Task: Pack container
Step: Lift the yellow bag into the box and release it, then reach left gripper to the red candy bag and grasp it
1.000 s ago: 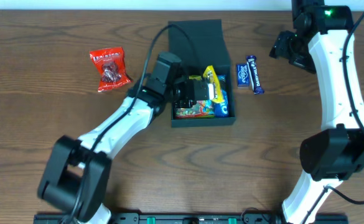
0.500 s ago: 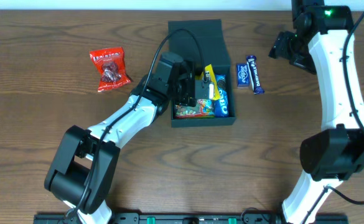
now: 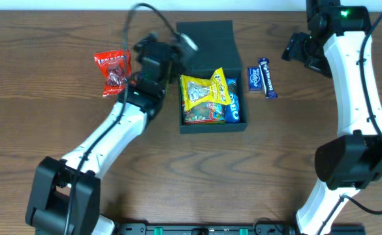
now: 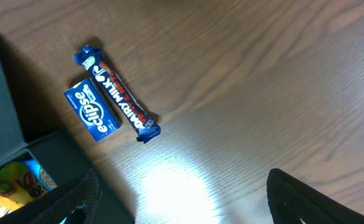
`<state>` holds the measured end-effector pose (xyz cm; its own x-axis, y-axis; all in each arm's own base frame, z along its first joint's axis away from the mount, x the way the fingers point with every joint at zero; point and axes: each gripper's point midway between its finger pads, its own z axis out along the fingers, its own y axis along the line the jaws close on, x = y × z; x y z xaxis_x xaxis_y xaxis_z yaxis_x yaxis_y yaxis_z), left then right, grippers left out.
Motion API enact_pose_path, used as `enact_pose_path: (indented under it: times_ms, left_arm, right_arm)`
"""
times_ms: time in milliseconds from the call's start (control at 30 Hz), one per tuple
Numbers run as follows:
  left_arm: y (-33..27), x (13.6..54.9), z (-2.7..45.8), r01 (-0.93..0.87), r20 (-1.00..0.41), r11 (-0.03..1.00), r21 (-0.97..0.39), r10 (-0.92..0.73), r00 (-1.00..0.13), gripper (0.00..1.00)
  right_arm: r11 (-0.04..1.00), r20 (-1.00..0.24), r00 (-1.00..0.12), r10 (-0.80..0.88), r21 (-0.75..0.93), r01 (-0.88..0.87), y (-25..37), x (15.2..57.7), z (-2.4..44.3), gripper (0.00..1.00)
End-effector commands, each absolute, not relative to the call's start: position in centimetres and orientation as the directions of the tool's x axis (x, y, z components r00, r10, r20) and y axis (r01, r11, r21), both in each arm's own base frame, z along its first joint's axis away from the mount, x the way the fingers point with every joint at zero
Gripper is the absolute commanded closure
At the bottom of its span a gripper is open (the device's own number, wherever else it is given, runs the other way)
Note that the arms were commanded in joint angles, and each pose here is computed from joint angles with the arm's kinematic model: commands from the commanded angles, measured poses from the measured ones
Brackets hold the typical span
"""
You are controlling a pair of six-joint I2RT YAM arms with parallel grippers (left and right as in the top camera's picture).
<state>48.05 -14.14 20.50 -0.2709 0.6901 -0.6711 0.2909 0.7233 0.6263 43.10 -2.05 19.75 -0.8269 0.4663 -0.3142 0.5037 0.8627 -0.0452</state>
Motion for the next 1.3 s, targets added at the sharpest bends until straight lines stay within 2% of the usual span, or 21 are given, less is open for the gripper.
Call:
enact_pose_path:
  times_ms: [0, 100, 333, 533, 700, 933, 1000, 1067, 1267]
  left_arm:
    - [-7.8, 48.9, 21.1, -0.005, -0.811, 0.891, 0.453, 0.410, -0.418, 0.05]
    - [-3.7, 49.0, 20.3, -0.140, -0.856, 0.935, 0.325, 0.228, -0.464, 0.05]
    - [-1.1, 49.1, 17.6, -0.120, -0.829, 0.958, 0.260, 0.158, -0.537, 0.05]
    - [1.6, 48.8, 12.9, -0.286, -0.800, 0.956, 0.073, -0.115, -0.589, 0.05]
    - [0.2, 49.1, 8.8, -0.214, -0.737, 0.977, 0.012, -0.136, -0.662, 0.02]
    - [0.3, 48.7, 4.9, -0.242, -0.682, 0.970, 0.008, -0.172, -0.711, 0.00]
    - [0.3, 48.7, 4.2, -0.244, -0.673, 0.970, 0.009, -0.175, -0.718, 0.08]
    - [0.3, 48.5, 3.2, -0.244, -0.658, 0.970, 0.016, -0.174, -0.733, 0.11]
    - [0.3, 48.1, 2.0, -0.259, -0.635, 0.966, 0.012, -0.193, -0.748, 0.37]
  right_arm:
    - [0.864, -0.337, -0.821, 0.460, -0.042, 0.502, -2.5, 43.2, 20.6, 0.13]
    - [0.864, -0.336, -0.821, 0.461, -0.042, 0.502, -2.5, 43.2, 20.6, 0.13]
    - [0.865, -0.337, -0.820, 0.462, -0.032, 0.500, -2.4, 43.3, 20.6, 0.11]
    - [0.865, -0.335, -0.820, 0.465, -0.025, 0.501, -2.2, 43.4, 20.6, 0.10]
    - [0.866, -0.335, -0.820, 0.464, -0.026, 0.500, -2.2, 43.4, 20.6, 0.10]
    - [0.866, -0.331, -0.822, 0.464, -0.028, 0.500, -2.2, 43.3, 20.6, 0.10]
    - [0.866, -0.330, -0.822, 0.464, -0.028, 0.500, -2.2, 43.2, 20.6, 0.10]
    - [0.866, -0.329, -0.823, 0.464, -0.029, 0.499, -2.2, 43.2, 20.6, 0.10]
    - [0.866, -0.328, -0.823, 0.464, -0.030, 0.500, -2.2, 43.2, 20.6, 0.10]
